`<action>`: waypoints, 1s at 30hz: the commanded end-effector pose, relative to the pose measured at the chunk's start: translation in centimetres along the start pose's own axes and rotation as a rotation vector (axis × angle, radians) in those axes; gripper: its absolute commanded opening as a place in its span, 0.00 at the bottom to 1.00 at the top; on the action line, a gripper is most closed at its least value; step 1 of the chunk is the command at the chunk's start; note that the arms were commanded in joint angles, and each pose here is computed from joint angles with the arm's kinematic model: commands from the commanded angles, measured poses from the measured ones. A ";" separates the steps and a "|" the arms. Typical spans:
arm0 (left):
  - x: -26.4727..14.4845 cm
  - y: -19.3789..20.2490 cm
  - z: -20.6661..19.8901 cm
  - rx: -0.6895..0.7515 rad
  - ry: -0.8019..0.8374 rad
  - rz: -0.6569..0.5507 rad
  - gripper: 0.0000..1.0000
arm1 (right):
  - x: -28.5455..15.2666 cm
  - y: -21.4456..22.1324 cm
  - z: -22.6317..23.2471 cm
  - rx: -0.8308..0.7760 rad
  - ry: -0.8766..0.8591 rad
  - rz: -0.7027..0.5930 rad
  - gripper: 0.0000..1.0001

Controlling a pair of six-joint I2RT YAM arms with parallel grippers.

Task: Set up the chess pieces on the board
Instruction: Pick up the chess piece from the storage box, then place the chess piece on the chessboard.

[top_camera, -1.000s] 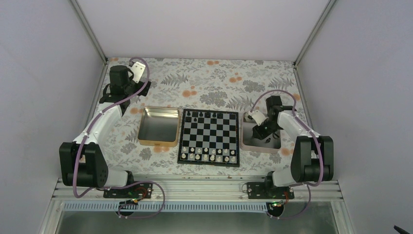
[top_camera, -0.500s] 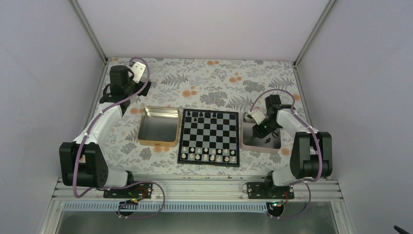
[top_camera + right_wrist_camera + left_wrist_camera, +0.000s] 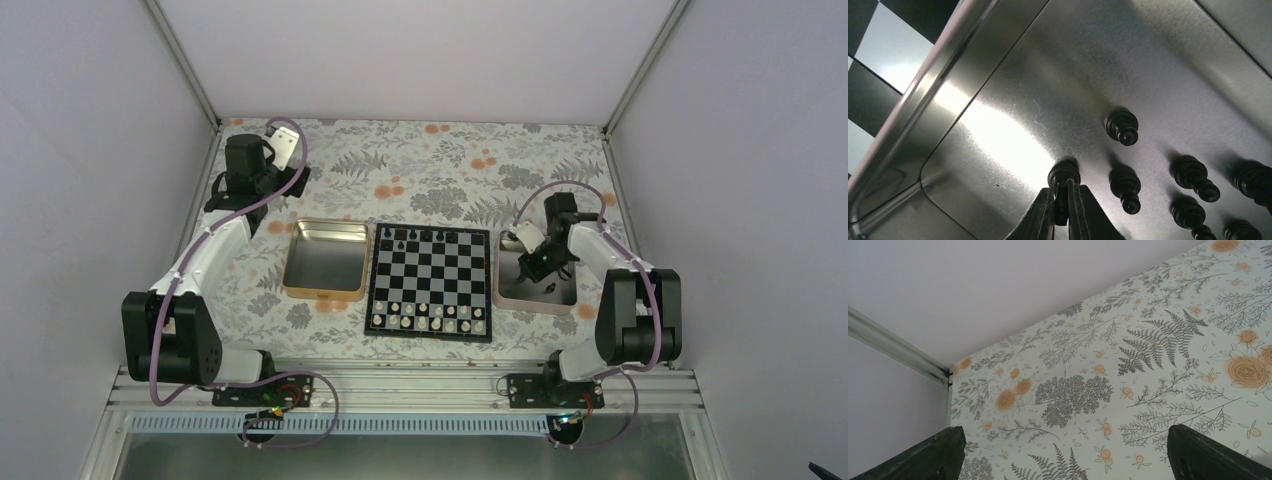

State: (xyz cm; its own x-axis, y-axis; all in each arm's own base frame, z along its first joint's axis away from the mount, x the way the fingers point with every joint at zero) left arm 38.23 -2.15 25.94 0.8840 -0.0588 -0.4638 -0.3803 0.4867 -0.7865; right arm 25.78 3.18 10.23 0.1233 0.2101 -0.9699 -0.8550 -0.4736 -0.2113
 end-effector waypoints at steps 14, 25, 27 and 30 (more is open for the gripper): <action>-0.8 -1.1 0.4 -0.008 -0.014 -0.036 1.00 | -9.0 -9.5 1.2 -0.192 0.087 -0.115 0.06; -1.7 -1.8 1.3 -0.006 -0.061 -0.049 1.00 | -7.2 -23.8 10.9 -0.547 0.029 -0.125 0.06; -1.9 -1.9 1.3 -0.003 -0.060 -0.055 1.00 | -6.0 -25.1 13.4 -0.608 0.016 -0.119 0.07; -2.1 -1.8 1.2 -0.001 -0.058 -0.055 1.00 | -3.7 -25.7 16.7 -0.693 0.008 -0.096 0.07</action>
State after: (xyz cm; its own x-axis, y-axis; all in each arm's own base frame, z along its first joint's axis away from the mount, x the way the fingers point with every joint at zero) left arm 37.74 -1.86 26.85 0.8945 -0.0365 -0.4455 -0.3734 0.4870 -0.7896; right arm 41.09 25.37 22.47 0.2574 0.3044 -0.9171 -0.4061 -0.8271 -0.3885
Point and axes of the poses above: each gripper's point midway between its finger pads, its own x axis out along the fingers, its own z axis along the line the jaws close on, y = z × x, the point moved 6 cm from there along -x, back along the fingers, and after that the axes turned 6 degrees about x, right-handed, at the moved point
